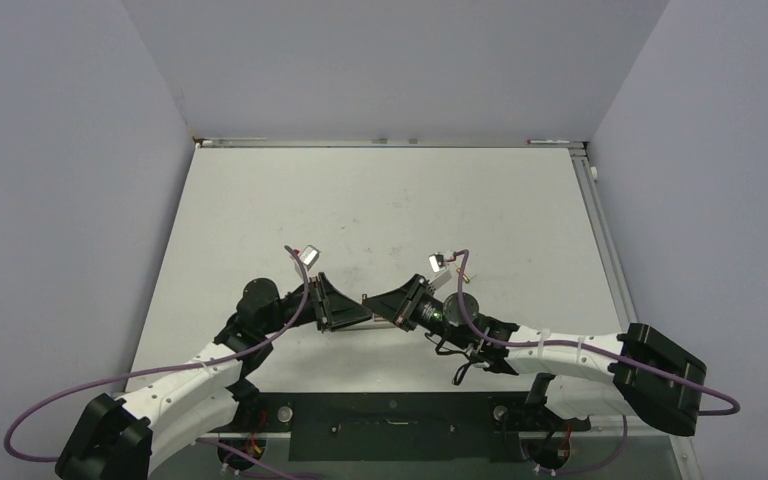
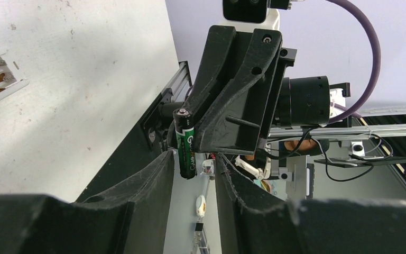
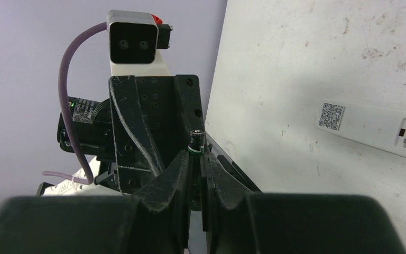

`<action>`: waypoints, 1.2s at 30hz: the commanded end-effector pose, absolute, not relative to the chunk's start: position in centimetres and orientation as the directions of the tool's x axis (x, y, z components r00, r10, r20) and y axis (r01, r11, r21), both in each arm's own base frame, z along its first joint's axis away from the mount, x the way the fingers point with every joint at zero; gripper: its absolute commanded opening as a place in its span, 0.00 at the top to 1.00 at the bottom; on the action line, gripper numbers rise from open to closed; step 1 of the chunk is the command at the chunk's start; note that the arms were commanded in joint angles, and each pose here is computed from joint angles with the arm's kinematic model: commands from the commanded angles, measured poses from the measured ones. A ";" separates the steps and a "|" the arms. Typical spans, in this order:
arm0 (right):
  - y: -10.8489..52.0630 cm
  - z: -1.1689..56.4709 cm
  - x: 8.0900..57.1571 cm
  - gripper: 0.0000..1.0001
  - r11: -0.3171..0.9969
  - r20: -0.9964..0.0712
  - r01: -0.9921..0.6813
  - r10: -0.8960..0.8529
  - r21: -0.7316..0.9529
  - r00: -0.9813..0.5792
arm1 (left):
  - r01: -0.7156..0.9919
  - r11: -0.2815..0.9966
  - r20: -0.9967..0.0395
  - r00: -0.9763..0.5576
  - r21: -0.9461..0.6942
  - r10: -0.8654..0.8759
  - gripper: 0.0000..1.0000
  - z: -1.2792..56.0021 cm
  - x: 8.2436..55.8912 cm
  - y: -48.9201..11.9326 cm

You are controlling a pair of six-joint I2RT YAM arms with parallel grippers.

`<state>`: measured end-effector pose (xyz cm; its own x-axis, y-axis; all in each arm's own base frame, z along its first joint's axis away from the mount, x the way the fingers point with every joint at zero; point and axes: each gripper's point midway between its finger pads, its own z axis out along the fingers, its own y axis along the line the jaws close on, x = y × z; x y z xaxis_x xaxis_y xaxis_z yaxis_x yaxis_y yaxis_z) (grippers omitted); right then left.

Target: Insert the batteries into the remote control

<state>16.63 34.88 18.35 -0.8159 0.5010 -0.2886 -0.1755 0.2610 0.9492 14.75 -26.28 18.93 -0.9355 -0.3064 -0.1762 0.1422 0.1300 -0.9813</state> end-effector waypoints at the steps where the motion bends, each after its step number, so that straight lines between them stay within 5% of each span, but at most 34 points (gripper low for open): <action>1: 35.5 20.5 16.3 0.91 0.184 -0.279 -0.213 0.510 0.960 -0.814 | 0.204 0.082 -0.220 -0.928 -0.975 -0.300 0.70 20.5 14.5 -26.4; 7: 35.5 20.5 16.1 0.92 0.184 -0.277 -0.211 0.510 0.960 -0.814 | 0.202 0.083 -0.218 -0.928 -0.976 -0.301 0.81 20.3 14.5 -26.4; 10: 35.4 20.3 16.0 0.92 0.187 -0.277 -0.210 0.510 0.960 -0.814 | 0.203 0.082 -0.218 -0.928 -0.976 -0.302 1.00 20.4 14.6 -26.4; 15: 34.8 19.8 15.8 0.91 0.212 -0.295 -0.215 0.507 0.953 -0.810 | 0.207 0.072 -0.220 -0.928 -0.976 -0.301 1.00 20.7 14.5 -26.4; 23: 33.4 20.2 16.0 0.58 0.380 -0.477 -0.326 0.428 0.866 -0.768 | 0.232 0.065 -0.241 -0.939 -0.971 -0.244 1.00 21.2 13.8 -26.5; 31: 30.7 21.8 17.0 0.55 0.591 -0.744 -0.533 0.181 0.606 -0.643 | 0.264 0.078 -0.273 -0.951 -0.961 -0.146 1.00 21.1 12.7 -26.6; 36: 30.4 21.9 16.1 0.56 0.590 -0.842 -0.713 -0.101 0.378 -0.530 | 0.296 0.064 -0.300 -0.952 -0.953 -0.064 1.00 21.7 11.7 -26.7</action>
<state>17.15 31.47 22.78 -0.6465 0.1930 -0.7381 -0.5340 0.5764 0.6185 12.49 -26.52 19.49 -0.9663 -0.1490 -0.2099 0.1951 0.1080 -0.9748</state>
